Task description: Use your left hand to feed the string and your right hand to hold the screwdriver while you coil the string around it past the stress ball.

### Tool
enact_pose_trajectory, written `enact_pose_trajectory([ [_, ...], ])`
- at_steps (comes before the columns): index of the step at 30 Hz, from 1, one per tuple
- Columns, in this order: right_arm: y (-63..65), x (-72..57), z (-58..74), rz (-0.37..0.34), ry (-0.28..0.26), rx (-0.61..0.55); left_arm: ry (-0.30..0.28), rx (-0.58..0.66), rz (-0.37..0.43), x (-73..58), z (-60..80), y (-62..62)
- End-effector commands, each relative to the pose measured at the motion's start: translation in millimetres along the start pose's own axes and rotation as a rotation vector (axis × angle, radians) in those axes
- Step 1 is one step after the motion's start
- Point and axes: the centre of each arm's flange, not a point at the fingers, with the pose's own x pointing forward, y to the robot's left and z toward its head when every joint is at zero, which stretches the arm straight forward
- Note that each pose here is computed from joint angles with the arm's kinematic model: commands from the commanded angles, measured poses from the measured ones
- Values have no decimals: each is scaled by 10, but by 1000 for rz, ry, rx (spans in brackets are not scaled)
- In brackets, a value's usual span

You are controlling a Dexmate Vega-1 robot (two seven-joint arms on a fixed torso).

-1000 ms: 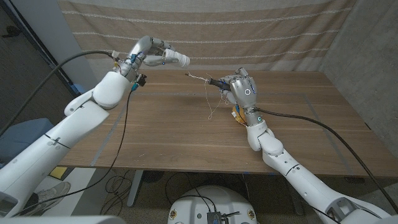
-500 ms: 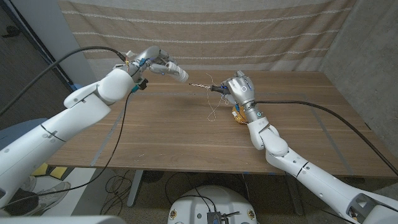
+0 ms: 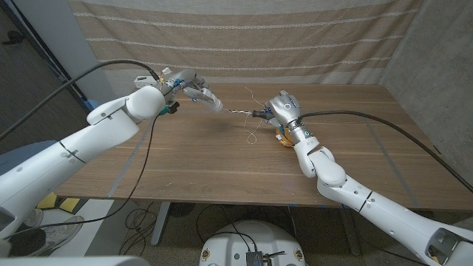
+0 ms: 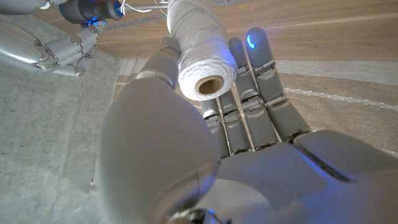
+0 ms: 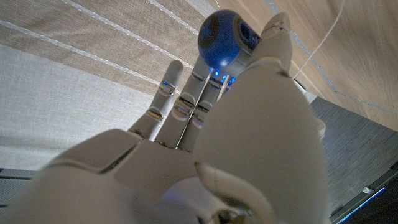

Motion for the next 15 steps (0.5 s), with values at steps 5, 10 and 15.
enact_pose_trajectory([
  [5, 47, -23, 88, 147, -21, 7, 111, -65, -154, 223, -346, -329],
  [10, 85, -11, 118, 205, -26, 12, 131, -68, -180, 252, -400, -406],
  [15, 169, -5, 166, 265, -38, 15, 150, -49, -205, 278, -420, -464],
])
